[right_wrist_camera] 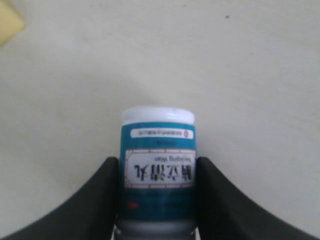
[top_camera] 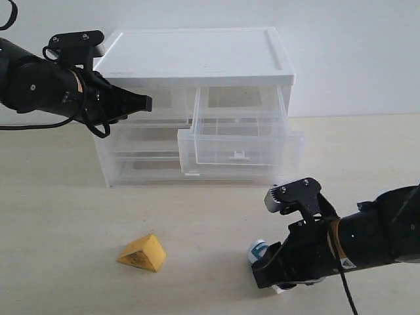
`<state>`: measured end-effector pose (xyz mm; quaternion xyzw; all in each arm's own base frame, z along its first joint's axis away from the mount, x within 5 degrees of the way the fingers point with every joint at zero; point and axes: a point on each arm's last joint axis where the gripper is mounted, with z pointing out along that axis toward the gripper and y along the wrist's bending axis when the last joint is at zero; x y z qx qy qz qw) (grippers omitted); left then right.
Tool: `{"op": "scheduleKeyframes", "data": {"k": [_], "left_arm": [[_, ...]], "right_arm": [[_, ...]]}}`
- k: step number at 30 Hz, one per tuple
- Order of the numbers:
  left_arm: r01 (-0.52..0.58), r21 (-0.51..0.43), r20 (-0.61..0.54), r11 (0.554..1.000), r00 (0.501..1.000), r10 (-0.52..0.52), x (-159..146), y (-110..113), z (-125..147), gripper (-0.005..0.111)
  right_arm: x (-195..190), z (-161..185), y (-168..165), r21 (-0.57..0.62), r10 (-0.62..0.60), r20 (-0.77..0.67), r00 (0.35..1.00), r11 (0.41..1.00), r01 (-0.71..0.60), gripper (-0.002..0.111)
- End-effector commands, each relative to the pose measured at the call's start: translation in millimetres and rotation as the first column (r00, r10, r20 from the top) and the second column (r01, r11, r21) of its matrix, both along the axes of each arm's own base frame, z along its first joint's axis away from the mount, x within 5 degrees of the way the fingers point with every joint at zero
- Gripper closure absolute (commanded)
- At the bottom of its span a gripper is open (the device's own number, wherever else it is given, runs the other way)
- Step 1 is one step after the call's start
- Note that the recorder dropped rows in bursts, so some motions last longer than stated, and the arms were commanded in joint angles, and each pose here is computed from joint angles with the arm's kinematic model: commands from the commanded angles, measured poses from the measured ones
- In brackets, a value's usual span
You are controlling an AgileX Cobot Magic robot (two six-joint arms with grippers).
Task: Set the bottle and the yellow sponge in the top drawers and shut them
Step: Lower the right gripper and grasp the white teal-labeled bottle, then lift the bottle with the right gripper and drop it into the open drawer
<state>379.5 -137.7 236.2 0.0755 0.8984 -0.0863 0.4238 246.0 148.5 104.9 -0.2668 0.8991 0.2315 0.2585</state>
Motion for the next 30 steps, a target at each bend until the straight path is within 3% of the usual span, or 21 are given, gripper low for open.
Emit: {"op": "scheduleKeyframes", "data": {"k": [1, 3, 7, 15, 23, 30], "left_arm": [[0.004, 0.005, 0.014, 1.000, 1.000, -0.004, 1, 1, 3, 0.103], [0.004, 0.005, 0.014, 1.000, 1.000, -0.004, 1, 1, 3, 0.103], [0.004, 0.005, 0.014, 1.000, 1.000, -0.004, 1, 1, 3, 0.103], [0.002, 0.009, 0.006, 1.000, 1.000, -0.002, 1, 1, 3, 0.103], [0.002, 0.010, 0.005, 1.000, 1.000, -0.002, 1, 1, 3, 0.103], [0.005, 0.014, 0.009, 1.000, 1.000, -0.005, 1, 1, 3, 0.103]], "right_arm": [[-23, 8, 7, 0.179, 0.099, -0.030, 0.995, 0.980, -0.092, 0.108], [-34, 17, 12, 0.287, 0.163, -0.027, 0.986, 0.946, -0.148, 0.108], [-49, 53, 22, 0.508, 0.287, 0.035, 0.957, 0.820, -0.264, 0.108], [-45, 146, 22, 0.617, 0.181, 0.264, 0.947, 0.724, -0.310, 0.108], [-3, 224, 12, 0.509, -0.135, 0.330, 0.934, 0.859, -0.056, 0.108], [40, 222, 19, 0.461, -0.255, 0.298, 0.920, 0.882, 0.095, 0.108]]}}
